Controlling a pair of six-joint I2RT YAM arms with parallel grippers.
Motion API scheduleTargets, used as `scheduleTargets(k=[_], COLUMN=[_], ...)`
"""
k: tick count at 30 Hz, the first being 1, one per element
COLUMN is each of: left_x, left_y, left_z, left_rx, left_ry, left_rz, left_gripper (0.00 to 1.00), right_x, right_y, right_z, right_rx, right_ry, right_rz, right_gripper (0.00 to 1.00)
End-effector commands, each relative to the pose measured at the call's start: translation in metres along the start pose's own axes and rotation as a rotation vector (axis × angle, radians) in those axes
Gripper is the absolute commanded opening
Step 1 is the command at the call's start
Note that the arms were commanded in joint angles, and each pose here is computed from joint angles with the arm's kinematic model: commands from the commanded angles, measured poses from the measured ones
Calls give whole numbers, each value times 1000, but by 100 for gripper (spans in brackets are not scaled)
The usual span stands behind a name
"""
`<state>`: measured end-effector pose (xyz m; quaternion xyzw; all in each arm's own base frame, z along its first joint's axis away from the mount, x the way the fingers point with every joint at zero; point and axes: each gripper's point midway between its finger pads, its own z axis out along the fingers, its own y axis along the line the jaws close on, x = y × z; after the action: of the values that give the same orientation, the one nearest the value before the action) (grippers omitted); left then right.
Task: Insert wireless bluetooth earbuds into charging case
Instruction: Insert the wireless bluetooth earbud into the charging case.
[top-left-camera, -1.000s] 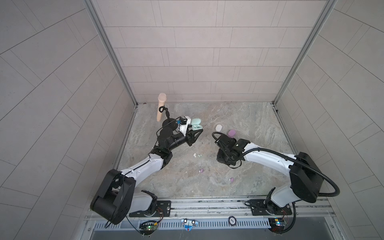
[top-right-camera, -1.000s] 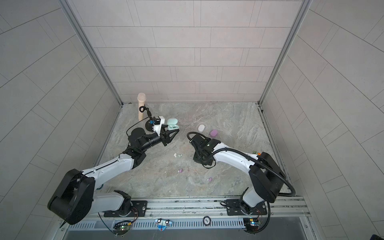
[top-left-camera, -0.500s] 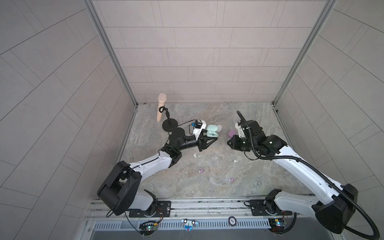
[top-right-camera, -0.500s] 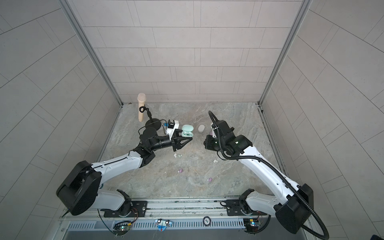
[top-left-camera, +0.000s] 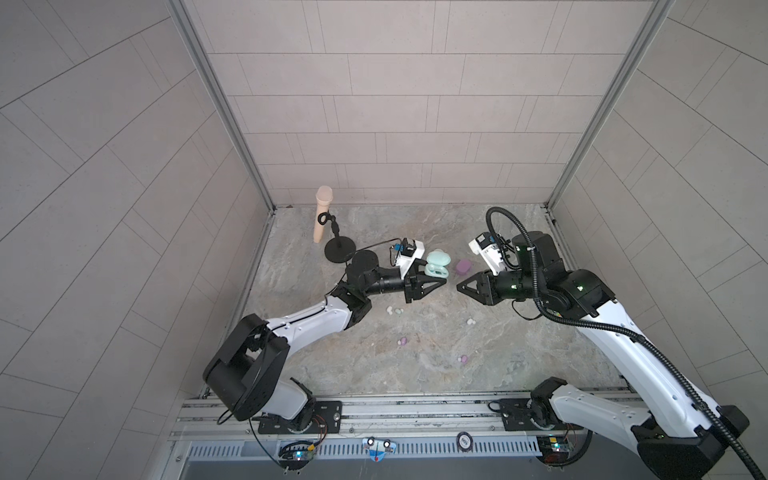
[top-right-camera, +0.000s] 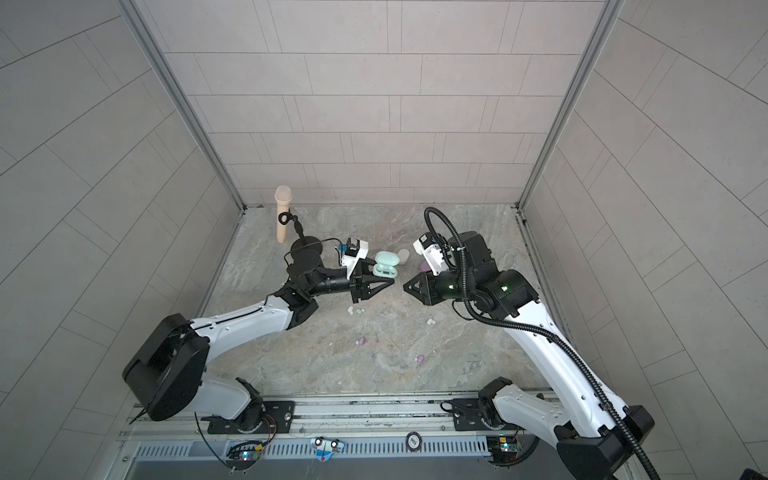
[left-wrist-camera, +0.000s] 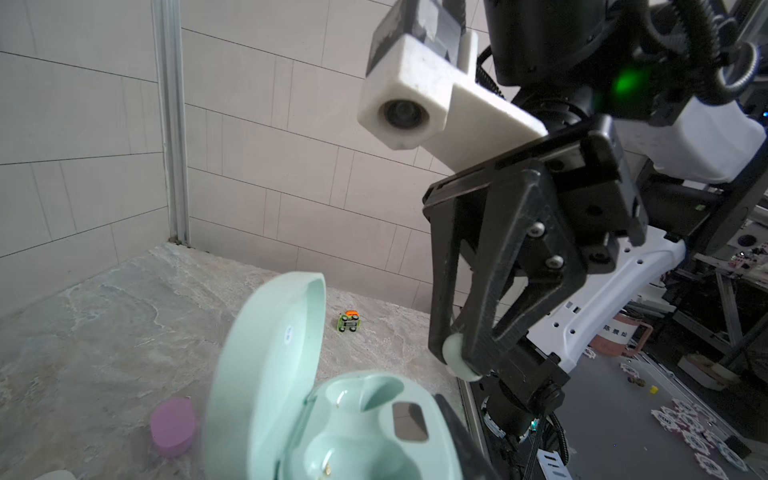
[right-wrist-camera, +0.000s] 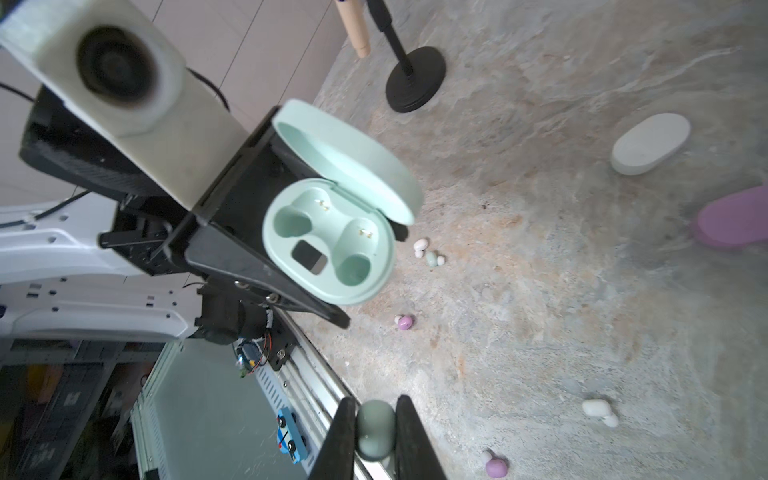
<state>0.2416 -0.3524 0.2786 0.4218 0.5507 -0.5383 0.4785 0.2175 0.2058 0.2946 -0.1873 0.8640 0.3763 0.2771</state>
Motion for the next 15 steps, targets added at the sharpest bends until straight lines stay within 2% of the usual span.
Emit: scheduleTargets(k=[1,7,15], left_x=[-13,-14,-7], left_y=[-22,-36,-48], left_z=[6,10,10], left_rx=[80,125,150], left_ry=[-18,-70,-46], left_rz=[55,71,112], left_gripper=[3,3,3], right_x=[-4,-8,-14], right_y=[33,43,46], right_z=[-18,-24,-27], right_rx=[-129,-171,-175], right_ry=[-11,-23,-48], right_rz=[-116,-140,-146], right_gripper=[0,0,0])
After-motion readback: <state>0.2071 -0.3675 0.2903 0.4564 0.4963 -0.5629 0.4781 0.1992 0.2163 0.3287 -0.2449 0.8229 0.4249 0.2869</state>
